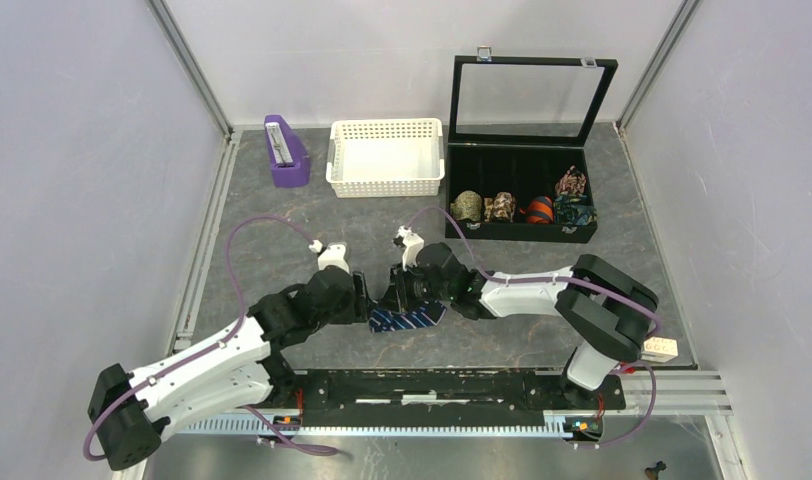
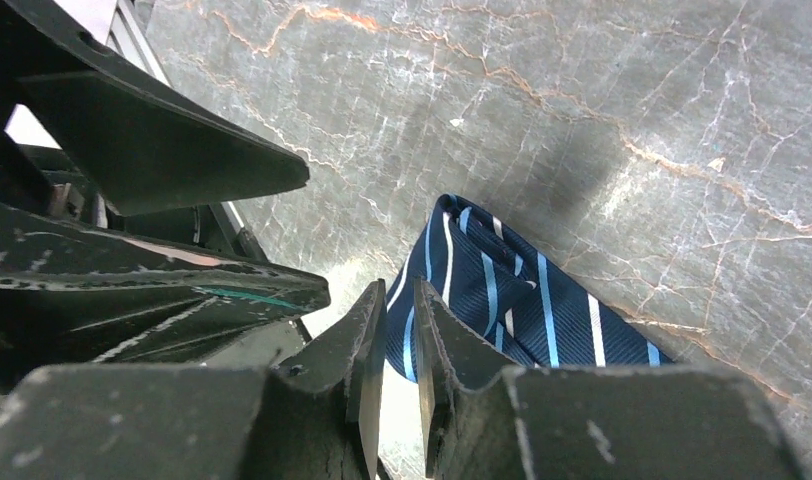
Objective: Roll the ties
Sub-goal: Roll the tie at the center of the board.
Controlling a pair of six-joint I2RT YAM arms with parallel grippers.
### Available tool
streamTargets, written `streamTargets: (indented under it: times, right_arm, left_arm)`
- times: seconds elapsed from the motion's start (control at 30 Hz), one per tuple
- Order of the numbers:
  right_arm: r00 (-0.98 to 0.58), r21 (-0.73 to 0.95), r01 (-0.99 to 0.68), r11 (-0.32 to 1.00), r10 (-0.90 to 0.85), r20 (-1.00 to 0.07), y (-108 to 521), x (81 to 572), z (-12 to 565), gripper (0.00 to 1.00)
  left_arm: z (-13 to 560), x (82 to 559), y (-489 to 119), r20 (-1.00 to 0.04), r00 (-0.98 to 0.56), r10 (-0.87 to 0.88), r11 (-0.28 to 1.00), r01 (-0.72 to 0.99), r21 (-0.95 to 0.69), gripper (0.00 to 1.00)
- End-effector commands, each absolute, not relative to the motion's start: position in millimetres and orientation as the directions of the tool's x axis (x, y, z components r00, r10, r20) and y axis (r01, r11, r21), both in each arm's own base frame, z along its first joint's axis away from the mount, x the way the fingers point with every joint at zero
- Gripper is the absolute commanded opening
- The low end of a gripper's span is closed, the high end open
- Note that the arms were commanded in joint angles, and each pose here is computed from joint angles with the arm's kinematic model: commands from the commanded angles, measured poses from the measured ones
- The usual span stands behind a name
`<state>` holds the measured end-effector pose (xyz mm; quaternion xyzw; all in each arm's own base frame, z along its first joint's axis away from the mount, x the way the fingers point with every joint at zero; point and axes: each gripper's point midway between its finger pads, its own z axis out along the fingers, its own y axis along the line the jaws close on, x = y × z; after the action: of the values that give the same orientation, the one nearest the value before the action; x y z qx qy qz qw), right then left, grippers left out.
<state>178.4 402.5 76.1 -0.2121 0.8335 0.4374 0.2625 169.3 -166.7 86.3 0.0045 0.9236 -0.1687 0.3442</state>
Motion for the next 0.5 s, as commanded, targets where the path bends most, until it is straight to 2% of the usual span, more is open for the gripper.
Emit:
streamTargets:
  times: [0.0,0.47]
  right_arm:
    - [-0.762,0.627,-0.604,0.492,-0.126,-0.635,412,175,82,0.23]
    - [-0.767,0.619,-0.600,0.507,-0.144,-0.626,402,169,68,0.23]
  left_arm:
    - [85,171,-160,-0.644,-0.751,-0.148,0.948,0.077,-0.308,0.66]
    - [82,173,-165,-0.637,-0.756,-0.150,0.946,0.079,-0.316,0.65]
